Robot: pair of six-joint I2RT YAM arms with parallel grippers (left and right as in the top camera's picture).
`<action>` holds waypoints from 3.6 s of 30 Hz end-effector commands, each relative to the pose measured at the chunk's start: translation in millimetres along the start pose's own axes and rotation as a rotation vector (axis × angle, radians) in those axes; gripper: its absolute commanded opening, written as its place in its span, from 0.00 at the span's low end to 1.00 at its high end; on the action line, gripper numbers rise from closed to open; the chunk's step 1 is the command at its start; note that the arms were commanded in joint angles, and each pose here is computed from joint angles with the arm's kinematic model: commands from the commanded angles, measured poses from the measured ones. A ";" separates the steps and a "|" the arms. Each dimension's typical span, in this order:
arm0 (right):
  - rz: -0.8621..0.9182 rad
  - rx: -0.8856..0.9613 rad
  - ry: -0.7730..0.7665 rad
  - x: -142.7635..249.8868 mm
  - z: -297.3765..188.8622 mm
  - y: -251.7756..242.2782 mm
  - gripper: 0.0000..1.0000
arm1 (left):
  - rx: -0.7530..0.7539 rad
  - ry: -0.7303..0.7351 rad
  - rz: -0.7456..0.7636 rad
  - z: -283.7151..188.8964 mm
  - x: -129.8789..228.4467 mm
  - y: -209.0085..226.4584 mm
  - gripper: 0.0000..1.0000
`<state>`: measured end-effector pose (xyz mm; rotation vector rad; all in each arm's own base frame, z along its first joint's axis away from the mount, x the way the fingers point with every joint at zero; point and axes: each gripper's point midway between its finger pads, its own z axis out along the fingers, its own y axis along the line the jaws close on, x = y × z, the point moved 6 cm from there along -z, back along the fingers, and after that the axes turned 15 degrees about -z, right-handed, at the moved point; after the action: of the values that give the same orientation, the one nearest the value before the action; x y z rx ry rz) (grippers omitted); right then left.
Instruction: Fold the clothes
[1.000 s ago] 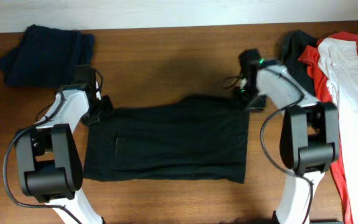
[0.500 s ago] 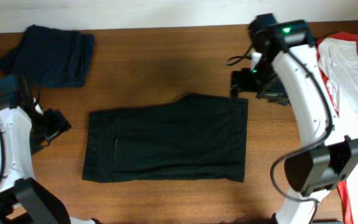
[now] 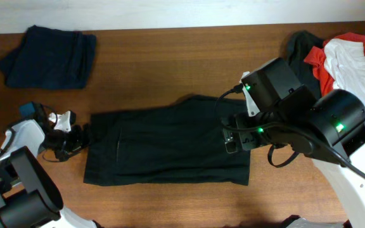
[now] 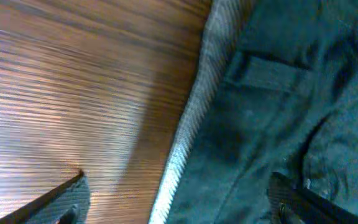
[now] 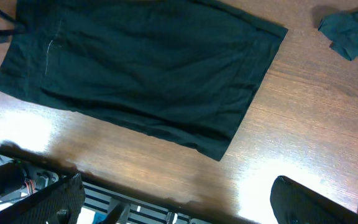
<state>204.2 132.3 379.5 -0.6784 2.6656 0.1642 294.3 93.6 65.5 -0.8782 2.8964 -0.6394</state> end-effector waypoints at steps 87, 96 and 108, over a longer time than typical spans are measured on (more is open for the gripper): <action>0.210 -0.257 0.008 -25.9 319.6 -80.0 0.04 | -0.369 -0.099 0.355 28.9 90.5 -177.1 0.99; 0.298 -0.106 0.229 -18.9 258.3 -97.7 0.04 | -0.363 -0.106 0.357 29.3 89.7 -178.6 0.99; 0.320 -0.018 0.563 40.9 241.0 -94.9 0.64 | -0.358 -0.106 0.357 29.5 89.7 -179.2 0.99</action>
<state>300.1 73.2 124.9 -0.2711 3.3196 -0.0570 318.4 -104.2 116.3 -0.3647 3.0069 -0.0533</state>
